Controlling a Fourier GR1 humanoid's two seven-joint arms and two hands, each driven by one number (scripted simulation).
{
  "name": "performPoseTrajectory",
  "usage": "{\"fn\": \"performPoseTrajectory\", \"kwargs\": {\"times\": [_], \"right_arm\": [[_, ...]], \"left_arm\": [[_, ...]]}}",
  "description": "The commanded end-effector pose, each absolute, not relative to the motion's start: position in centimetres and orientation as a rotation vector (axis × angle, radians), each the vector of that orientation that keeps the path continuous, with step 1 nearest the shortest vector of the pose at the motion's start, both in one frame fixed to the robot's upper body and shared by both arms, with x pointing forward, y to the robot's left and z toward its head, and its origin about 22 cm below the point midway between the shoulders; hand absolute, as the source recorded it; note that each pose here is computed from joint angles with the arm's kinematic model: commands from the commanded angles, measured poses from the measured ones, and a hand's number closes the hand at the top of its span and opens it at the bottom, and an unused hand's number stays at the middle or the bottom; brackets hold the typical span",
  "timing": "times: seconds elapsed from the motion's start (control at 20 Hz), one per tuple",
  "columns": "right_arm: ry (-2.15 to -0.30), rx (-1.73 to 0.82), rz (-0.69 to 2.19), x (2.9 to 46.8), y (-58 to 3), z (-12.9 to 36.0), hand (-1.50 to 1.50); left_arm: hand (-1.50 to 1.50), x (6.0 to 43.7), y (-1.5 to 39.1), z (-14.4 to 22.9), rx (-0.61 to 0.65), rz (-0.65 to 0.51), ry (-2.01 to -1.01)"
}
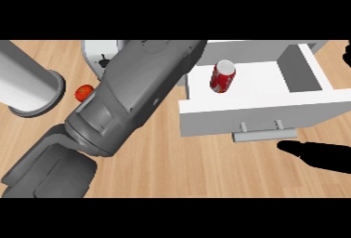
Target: Pick up the can, place it into the drawer and close the drawer
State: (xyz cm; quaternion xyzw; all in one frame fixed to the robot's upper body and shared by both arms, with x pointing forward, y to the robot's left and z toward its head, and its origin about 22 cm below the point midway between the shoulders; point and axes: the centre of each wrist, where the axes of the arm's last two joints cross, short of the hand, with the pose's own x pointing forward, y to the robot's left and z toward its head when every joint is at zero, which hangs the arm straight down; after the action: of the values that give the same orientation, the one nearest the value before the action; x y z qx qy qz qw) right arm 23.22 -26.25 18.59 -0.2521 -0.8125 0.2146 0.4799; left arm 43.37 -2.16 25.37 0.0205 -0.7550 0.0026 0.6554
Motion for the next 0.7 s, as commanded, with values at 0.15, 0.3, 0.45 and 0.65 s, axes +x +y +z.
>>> {"fn": "performPoseTrajectory", "kwargs": {"times": [0.15, 0.3, 0.45, 0.65], "right_arm": [[-1.916, -0.782, 0.740, 27.9, -23.8, 16.1, -1.50], [-1.880, -0.814, 0.829, 28.7, -23.4, 12.9, -1.50], [-1.838, -0.896, 0.875, 31.6, -23.1, 12.8, -1.50], [-1.778, -0.961, 0.963, 33.2, -22.7, 8.8, -1.50]], "left_arm": [[-1.50, 43.2, -2.8, 27.1, 0.060, 0.008, -1.729], [-1.50, 44.2, -1.0, 26.0, 0.081, -0.030, -1.746], [-1.50, 44.0, -1.4, 24.2, 0.076, -0.029, -1.740], [-1.50, 43.8, -1.5, 26.1, 0.037, -0.019, -1.719]]}}
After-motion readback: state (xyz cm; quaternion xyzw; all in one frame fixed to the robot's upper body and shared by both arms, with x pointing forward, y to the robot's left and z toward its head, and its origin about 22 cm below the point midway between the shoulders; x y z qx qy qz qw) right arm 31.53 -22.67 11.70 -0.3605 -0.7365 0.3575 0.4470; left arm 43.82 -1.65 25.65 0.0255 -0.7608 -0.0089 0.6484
